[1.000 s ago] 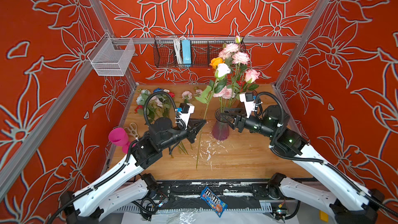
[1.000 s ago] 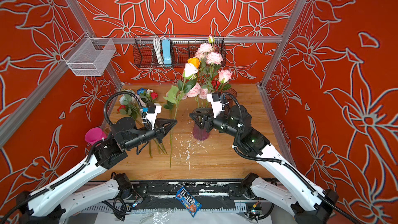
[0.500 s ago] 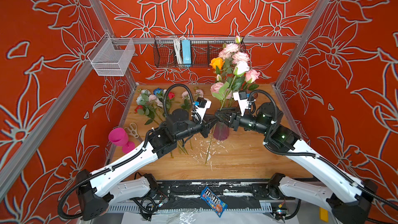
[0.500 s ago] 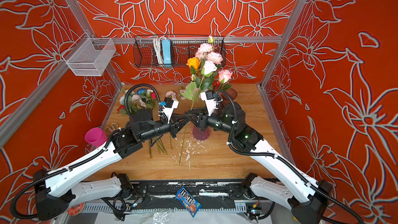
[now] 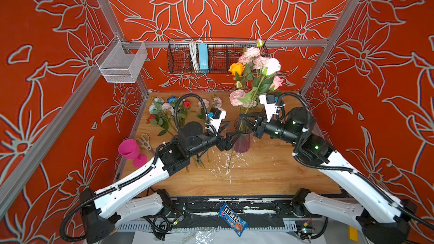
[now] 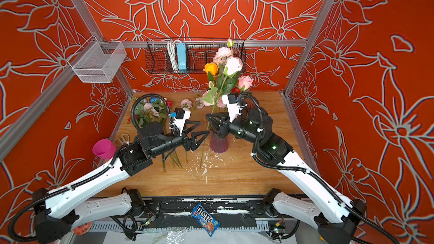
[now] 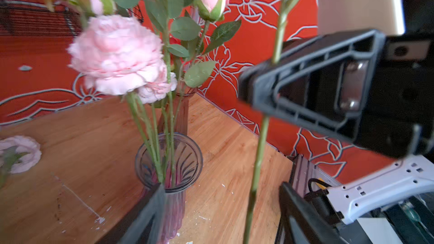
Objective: Arrange flowers in a vase
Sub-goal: Place the flower in the vase.
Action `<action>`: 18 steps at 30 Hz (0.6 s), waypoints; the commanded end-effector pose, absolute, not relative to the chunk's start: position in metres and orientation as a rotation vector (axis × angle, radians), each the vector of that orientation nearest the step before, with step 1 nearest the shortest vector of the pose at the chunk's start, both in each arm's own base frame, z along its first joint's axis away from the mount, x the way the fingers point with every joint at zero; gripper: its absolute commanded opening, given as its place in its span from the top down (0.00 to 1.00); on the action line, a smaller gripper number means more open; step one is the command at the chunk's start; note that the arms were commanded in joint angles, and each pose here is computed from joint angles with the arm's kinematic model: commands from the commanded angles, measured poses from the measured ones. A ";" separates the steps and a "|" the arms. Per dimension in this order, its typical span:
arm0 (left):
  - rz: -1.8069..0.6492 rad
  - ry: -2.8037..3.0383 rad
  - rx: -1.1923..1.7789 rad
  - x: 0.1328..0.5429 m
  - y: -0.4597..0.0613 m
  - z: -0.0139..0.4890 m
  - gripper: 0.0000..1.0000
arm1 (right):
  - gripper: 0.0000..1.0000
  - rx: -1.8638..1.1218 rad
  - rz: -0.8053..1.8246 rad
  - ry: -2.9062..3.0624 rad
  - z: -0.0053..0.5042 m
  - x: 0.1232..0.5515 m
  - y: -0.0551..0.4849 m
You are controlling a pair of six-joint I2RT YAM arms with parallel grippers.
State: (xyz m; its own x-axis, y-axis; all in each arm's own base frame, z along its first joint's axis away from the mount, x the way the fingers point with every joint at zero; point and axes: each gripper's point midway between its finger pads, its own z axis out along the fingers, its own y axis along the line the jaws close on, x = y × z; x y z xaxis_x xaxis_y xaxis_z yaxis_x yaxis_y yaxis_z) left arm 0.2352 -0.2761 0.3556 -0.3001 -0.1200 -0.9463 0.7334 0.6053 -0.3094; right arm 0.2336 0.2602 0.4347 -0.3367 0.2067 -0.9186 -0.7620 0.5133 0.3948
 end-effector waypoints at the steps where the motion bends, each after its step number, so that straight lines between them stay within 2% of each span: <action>1: -0.825 1.625 0.328 0.237 -0.234 0.364 0.17 | 1.00 -0.421 0.831 1.516 0.482 0.235 0.220; 9: -0.757 1.614 0.214 0.221 -0.188 0.354 0.14 | 1.00 -0.313 0.473 1.414 0.530 0.265 0.181; 18: -0.761 1.618 0.203 0.217 -0.182 0.347 0.14 | 1.00 -0.334 0.317 1.444 0.517 0.306 0.196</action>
